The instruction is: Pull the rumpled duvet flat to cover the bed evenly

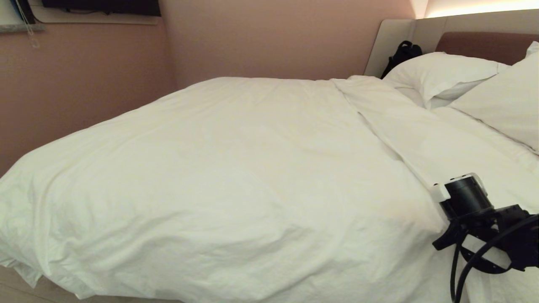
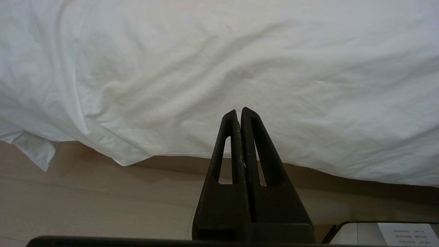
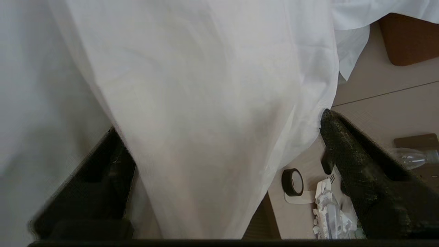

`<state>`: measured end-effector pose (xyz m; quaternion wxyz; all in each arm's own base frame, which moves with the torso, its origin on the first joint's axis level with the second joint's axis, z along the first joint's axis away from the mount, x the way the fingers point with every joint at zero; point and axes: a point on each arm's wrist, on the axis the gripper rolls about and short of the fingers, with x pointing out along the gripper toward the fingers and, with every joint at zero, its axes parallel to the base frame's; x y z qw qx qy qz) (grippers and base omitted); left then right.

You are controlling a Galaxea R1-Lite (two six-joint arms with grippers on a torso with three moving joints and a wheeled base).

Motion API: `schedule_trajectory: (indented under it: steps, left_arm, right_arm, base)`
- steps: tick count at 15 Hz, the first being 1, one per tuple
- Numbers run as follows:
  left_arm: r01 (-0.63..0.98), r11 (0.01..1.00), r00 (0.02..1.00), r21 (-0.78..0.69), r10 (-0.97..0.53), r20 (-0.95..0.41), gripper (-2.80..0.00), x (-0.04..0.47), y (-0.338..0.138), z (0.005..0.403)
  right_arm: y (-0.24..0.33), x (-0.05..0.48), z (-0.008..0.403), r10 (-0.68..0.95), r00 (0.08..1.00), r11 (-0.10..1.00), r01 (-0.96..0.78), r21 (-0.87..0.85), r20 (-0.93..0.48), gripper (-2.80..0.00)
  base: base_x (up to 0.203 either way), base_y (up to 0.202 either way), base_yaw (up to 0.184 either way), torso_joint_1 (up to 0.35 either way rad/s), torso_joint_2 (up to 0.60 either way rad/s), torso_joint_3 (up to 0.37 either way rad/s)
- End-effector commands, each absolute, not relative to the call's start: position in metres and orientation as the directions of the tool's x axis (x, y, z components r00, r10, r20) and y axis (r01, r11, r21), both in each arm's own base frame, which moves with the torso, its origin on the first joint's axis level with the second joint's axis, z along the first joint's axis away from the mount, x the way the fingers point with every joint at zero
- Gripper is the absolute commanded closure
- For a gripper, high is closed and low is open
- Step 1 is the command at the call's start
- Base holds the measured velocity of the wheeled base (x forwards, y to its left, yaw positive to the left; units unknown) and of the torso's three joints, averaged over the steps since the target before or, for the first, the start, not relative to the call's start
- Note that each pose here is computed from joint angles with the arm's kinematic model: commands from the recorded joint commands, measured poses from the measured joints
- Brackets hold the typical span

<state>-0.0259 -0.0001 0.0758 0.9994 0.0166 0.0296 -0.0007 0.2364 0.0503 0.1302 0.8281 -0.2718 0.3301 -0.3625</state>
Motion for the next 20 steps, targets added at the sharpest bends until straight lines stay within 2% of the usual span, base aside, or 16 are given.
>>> schedule_trajectory:
  steps: [1, 7, 20]
  left_arm:
    - [0.002, 0.999, 0.998, 0.033, 0.0, -0.06, 0.0, -0.026, 0.0, 0.076]
    - [0.002, 0.999, 0.998, 0.033, 0.0, -0.06, 0.0, -0.026, 0.0, 0.076]
    - [0.002, 0.999, 0.998, 0.033, 0.0, -0.06, 0.0, -0.026, 0.0, 0.076]
  right_arm:
    - [0.05, 0.236, 0.13, -0.782, 0.518, 0.586, 0.426, -0.689, -0.346, 0.0]
    - [0.051, 0.238, 0.139, -0.776, 0.532, 0.597, 0.447, -0.666, -0.338, 0.0]
    - [0.04, 0.216, 0.22, -0.759, 0.61, 0.604, 0.53, -0.596, -0.227, 0.0]
  base:
    - [0.0, 0.0, 0.0, 0.0, 0.0, 0.0]
    - [0.0, 0.0, 0.0, 0.0, 0.0, 0.0]
    - [0.0, 0.0, 0.0, 0.0, 0.0, 0.0]
